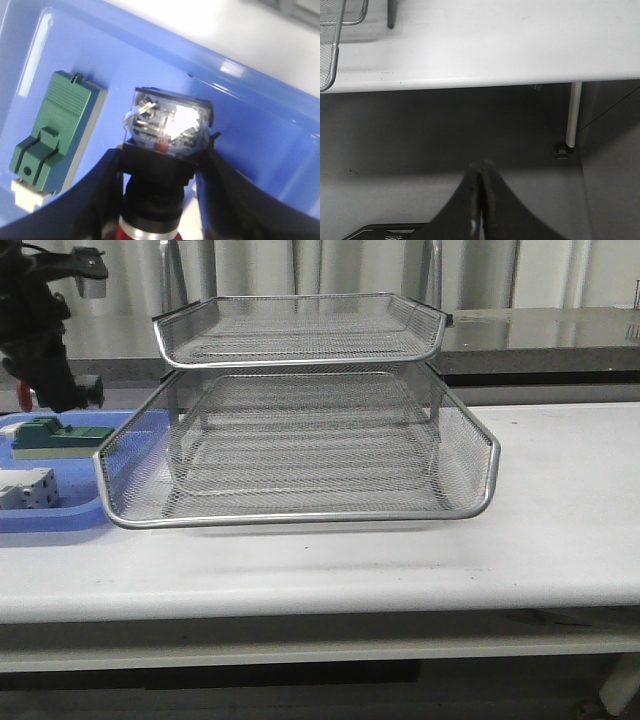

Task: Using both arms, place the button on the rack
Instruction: 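Lift the red push button with the left gripper, then lower the button into the pulled-out mesh tray and open the left gripper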

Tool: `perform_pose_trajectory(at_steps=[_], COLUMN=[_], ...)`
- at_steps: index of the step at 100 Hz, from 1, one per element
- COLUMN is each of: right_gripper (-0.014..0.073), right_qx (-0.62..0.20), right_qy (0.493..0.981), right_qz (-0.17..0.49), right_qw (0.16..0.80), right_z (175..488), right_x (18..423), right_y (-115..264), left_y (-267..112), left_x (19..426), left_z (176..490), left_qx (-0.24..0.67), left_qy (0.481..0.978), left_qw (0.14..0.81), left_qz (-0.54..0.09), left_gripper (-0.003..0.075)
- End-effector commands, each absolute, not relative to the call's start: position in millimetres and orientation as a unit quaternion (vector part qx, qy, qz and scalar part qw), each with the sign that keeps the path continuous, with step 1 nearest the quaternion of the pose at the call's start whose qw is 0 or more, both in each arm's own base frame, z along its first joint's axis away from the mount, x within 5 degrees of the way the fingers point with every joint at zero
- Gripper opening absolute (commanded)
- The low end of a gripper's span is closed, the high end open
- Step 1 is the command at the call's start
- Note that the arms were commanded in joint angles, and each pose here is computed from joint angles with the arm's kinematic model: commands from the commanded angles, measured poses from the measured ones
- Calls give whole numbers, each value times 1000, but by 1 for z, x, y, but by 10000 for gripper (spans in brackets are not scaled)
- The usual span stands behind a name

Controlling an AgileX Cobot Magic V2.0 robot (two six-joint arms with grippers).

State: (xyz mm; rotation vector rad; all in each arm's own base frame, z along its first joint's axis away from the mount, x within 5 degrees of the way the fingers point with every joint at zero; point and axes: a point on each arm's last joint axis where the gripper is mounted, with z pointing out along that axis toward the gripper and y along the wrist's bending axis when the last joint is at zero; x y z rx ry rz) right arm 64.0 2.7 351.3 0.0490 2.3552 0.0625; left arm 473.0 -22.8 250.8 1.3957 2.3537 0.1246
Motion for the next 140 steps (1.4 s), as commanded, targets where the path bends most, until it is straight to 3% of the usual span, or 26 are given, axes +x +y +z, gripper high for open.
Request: perform_pose_trajectory(at_steps=[1,28,49,70,102,140], right_gripper=[-66,-66,-66,-66,-66,-66], right_qx=[18,18,18,18,19,19], right_qy=[907,907,907,907,908,908], right_qz=[23,23,23,23,23,23], right_qw=[420,420,419,419,418,418], right_z=[364,364,364,364,364,364], right_x=[66,66,66,66,66,66], right_y=[2,2,2,2,2,2], left_y=[-25,-28,-34,-65,-127,-203], left_x=[455,418,396,368,318,296], left_z=[311,355,390,415,398,369], left_qx=[494,501,479,487,551,629], left_qy=[830,830,828,814,789,735], left_qw=[253,244,289,314,271,245], left_qz=[57,31,27,18,-27,-62], left_gripper=[-20,-20,-20,-20,-20,-20])
